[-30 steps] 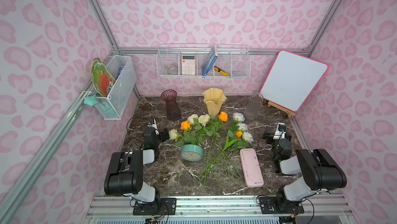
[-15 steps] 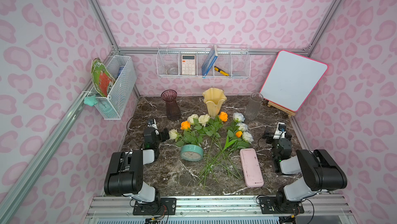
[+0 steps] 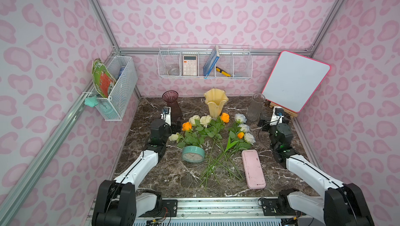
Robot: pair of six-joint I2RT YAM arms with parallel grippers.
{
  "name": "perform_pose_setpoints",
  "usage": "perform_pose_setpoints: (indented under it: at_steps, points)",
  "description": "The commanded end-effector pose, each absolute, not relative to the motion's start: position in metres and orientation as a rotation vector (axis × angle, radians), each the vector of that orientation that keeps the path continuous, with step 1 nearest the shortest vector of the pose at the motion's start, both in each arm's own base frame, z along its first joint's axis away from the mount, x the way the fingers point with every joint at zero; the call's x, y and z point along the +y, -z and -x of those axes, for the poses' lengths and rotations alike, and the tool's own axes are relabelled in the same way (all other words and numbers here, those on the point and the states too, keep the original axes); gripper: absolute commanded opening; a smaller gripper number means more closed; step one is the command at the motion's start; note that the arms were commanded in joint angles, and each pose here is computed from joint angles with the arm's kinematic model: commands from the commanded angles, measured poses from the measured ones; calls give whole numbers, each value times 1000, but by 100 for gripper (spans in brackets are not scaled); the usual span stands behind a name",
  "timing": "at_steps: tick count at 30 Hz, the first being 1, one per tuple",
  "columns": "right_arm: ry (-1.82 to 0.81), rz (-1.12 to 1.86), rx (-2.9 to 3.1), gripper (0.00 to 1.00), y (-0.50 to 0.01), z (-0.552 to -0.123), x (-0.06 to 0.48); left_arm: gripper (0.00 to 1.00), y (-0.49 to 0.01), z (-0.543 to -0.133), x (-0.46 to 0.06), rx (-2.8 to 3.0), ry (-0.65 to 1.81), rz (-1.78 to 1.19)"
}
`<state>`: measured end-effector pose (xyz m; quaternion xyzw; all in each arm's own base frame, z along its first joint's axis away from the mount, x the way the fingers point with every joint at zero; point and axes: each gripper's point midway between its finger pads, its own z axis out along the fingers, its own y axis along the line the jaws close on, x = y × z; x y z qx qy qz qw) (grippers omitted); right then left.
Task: Arrange the flowers in different vases according to their colors
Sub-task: Move the distractor to the center of the board.
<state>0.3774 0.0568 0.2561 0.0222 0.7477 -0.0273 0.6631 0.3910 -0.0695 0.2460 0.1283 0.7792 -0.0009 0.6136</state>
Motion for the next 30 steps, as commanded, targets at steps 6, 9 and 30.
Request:
perform_pose_setpoints:
  at_steps: [6, 9, 30]
  points:
    - [-274, -31, 2116, 99, -205, -305, 120, 99, -281, -278, -155, 1818, 315, -1193]
    - [-340, 6, 2218, 99, -183, -282, 145, 99, -265, -240, -158, 1913, 342, -1425]
    - [-309, 24, 2443, 99, -126, -236, 146, 94, -143, -228, -167, 2041, 245, -1982]
